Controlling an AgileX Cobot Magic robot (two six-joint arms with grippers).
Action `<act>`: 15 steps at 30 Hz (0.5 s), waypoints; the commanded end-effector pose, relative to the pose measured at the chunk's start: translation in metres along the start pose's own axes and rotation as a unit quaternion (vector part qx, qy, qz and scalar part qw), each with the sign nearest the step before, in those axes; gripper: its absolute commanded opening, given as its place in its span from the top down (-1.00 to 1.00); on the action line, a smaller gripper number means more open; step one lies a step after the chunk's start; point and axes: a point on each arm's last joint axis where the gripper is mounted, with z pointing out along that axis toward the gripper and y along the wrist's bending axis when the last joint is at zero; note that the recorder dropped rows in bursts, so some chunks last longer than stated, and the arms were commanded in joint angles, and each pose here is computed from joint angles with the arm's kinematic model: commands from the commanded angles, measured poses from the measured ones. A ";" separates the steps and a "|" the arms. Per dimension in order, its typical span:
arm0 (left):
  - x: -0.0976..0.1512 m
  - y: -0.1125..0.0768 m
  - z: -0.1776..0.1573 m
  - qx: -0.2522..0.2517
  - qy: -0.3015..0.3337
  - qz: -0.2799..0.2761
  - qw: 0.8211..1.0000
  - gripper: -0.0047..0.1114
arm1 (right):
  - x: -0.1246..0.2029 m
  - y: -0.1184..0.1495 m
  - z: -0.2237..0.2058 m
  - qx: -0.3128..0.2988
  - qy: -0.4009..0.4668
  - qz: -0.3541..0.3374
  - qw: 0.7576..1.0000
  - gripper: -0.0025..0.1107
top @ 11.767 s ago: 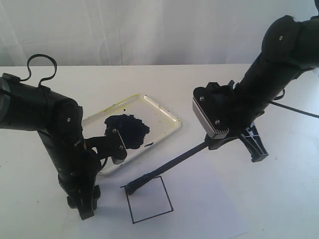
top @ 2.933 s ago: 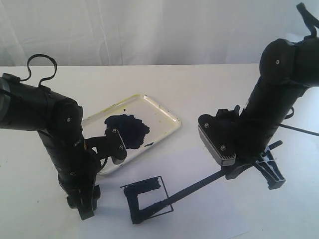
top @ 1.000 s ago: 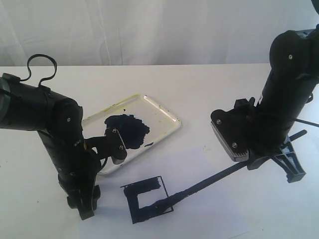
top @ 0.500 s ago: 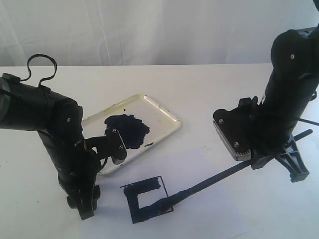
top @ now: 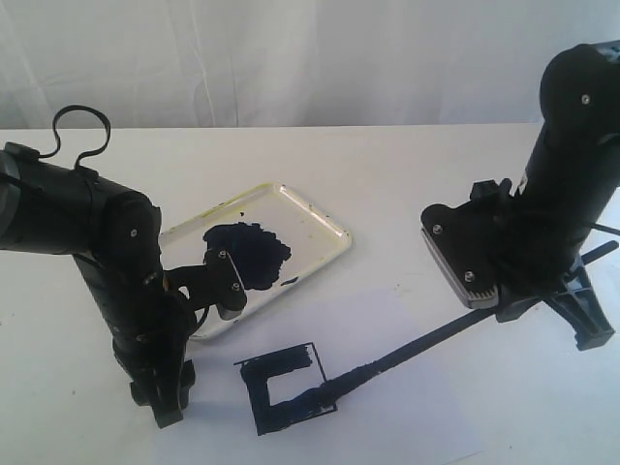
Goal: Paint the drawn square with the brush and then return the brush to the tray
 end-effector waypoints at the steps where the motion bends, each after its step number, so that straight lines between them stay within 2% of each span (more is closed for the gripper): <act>1: 0.002 -0.004 0.005 0.011 0.009 -0.003 1.000 -0.14 | 0.001 0.004 -0.010 0.015 0.002 -0.001 1.000 0.96; 15: 0.002 -0.004 0.005 0.011 0.009 -0.003 1.000 -0.14 | 0.004 0.008 0.000 0.016 0.018 -0.008 1.000 0.96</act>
